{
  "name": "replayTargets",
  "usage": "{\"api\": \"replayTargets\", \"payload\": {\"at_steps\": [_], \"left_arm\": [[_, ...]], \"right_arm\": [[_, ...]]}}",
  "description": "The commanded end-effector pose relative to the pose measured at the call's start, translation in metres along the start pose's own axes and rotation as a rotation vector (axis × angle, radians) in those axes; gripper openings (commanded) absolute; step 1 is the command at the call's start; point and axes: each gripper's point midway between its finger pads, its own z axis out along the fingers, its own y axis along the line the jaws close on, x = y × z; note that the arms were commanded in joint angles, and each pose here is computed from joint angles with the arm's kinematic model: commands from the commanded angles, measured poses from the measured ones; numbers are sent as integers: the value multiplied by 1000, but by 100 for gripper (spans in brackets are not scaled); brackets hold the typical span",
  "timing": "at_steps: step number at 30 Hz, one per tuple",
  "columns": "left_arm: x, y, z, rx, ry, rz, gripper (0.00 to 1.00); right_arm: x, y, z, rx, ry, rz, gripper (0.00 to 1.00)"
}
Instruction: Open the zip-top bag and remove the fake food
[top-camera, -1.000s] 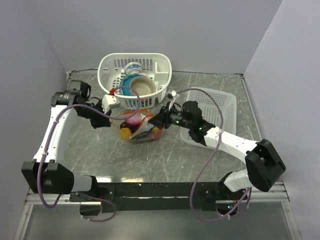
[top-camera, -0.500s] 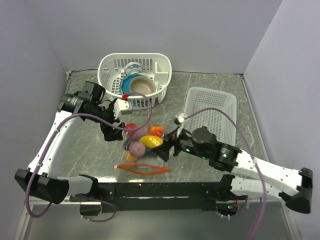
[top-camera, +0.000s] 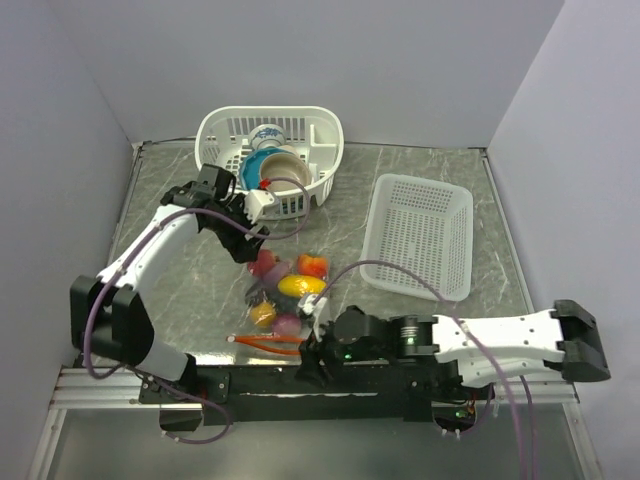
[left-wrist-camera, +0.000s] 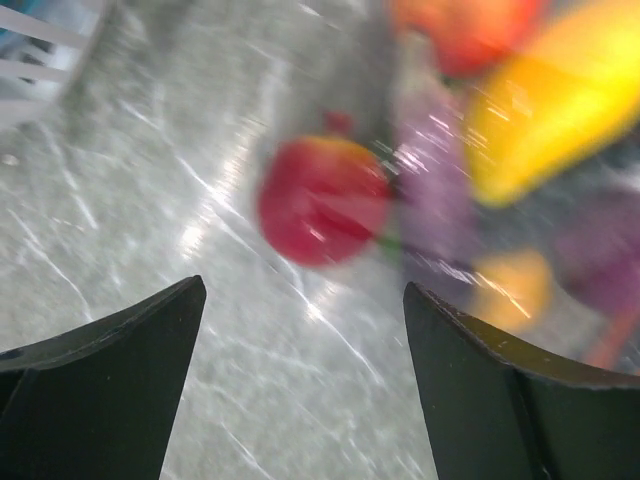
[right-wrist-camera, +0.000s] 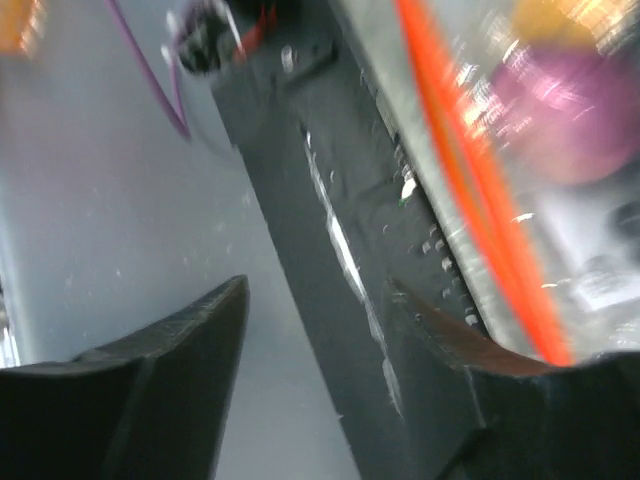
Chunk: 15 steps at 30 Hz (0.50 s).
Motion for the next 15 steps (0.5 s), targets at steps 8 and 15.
{"api": "replayTargets", "payload": {"at_steps": [8, 15], "left_arm": [[-60, 62, 51, -86, -118, -48, 85], [-58, 56, 82, 8, -90, -80, 60]], "right_arm": [[-5, -10, 40, 49, -52, 33, 60], [-2, -69, 49, 284, -65, 133, 61]]}}
